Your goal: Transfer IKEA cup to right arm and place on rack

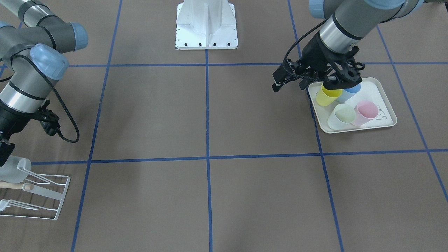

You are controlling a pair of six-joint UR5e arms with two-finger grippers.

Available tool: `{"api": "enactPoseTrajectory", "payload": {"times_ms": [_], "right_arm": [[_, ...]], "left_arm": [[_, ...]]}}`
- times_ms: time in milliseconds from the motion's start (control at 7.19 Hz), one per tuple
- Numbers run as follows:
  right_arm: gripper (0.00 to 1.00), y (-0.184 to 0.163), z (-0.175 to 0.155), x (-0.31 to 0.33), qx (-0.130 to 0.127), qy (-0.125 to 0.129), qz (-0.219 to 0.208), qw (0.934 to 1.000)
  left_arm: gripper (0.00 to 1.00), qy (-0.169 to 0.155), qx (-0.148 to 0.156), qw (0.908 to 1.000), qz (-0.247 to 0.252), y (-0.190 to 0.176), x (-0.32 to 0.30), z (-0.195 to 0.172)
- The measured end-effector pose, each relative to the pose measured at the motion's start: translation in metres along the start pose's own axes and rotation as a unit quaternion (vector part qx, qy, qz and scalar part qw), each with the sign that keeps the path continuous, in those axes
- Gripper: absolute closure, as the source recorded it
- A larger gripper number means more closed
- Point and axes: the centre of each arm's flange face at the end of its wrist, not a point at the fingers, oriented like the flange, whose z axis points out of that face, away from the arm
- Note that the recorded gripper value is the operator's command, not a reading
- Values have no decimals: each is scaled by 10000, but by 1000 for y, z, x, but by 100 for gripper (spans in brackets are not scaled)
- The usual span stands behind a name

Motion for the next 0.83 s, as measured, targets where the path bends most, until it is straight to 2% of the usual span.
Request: {"api": "enactPoseTrajectory", "payload": {"times_ms": [139, 278, 417, 556, 695, 834], "right_arm": [[2, 3, -12, 4, 282, -46, 701, 9971], [2, 3, -25, 7, 638, -168, 1588, 9851], [2, 0, -39, 11, 1082, -315, 2586, 9594], [2, -4, -50, 15, 1543, -464, 3518, 9221], [2, -9, -59, 18, 1913, -635, 4313, 8794], [2, -14, -67, 21, 2223, -847, 5042, 8302]], "left_arm": [[0, -26, 8, 10000, 10, 0, -1, 1], [0, -116, 26, 9999, 16, -2, -4, 2], [0, -340, 114, 9993, 121, -5, -10, 3], [0, -707, 287, 9963, 391, -9, -19, 3], [0, -1123, 395, 9901, 738, -10, -35, 0], [0, -1468, 370, 9825, 1084, -7, -63, 0]]}}
